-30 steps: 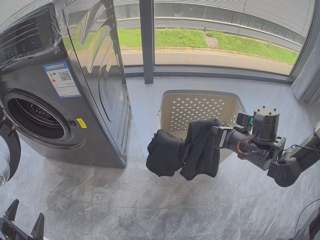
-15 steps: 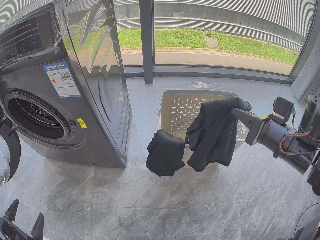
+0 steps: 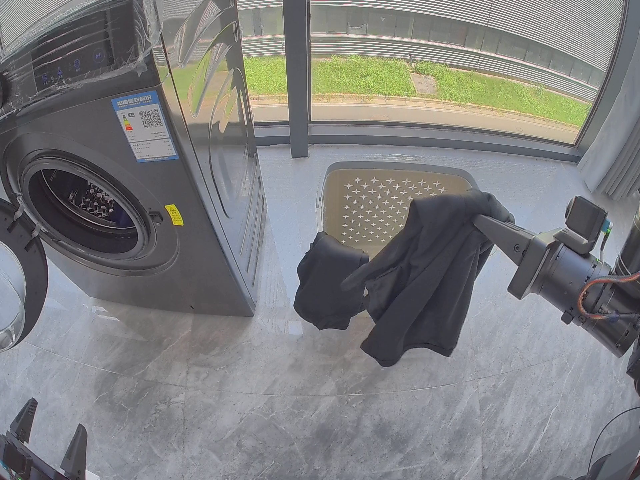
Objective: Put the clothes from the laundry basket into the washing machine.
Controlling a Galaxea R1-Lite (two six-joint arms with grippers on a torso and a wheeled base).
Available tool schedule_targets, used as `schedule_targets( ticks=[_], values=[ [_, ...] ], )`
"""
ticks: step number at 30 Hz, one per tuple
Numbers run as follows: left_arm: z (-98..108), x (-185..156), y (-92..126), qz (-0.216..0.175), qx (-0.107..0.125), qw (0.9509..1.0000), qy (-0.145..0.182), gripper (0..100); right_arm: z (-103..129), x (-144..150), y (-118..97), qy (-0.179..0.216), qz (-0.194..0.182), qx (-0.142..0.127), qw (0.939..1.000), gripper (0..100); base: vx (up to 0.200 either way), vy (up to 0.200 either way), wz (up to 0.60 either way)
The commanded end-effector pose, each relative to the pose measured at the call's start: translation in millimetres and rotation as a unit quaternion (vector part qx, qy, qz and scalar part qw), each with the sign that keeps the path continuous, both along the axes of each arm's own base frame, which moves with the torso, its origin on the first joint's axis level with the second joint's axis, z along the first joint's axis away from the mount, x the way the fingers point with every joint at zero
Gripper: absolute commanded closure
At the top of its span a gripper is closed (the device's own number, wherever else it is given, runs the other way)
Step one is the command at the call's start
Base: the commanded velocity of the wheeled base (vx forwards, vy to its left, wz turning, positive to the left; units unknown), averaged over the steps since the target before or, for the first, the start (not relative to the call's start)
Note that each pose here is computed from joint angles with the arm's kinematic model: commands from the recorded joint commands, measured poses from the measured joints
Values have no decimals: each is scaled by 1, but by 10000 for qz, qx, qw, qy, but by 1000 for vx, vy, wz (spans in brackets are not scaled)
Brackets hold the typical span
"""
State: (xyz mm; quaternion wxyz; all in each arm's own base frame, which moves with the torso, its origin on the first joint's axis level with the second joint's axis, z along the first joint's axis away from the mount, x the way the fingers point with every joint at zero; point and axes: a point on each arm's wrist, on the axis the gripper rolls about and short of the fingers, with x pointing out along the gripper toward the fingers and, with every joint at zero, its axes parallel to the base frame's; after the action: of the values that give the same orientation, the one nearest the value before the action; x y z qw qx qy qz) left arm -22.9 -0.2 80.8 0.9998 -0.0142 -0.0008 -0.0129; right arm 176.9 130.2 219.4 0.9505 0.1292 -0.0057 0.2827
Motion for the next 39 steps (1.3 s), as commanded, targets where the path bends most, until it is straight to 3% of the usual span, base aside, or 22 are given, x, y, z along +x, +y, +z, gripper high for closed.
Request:
schedule_targets(
  ticks=[1, 39],
  values=[
    [-5, 0, 0, -2, 5, 10000, 17, 0, 3, -2, -1, -68, 5, 50, 10000, 100, 0, 0, 0],
    [-5, 0, 0, -2, -26, 10000, 10, 0, 4, -5, -1, -96, 97, 65, 9999, 100, 0, 195, 0]
  ],
)
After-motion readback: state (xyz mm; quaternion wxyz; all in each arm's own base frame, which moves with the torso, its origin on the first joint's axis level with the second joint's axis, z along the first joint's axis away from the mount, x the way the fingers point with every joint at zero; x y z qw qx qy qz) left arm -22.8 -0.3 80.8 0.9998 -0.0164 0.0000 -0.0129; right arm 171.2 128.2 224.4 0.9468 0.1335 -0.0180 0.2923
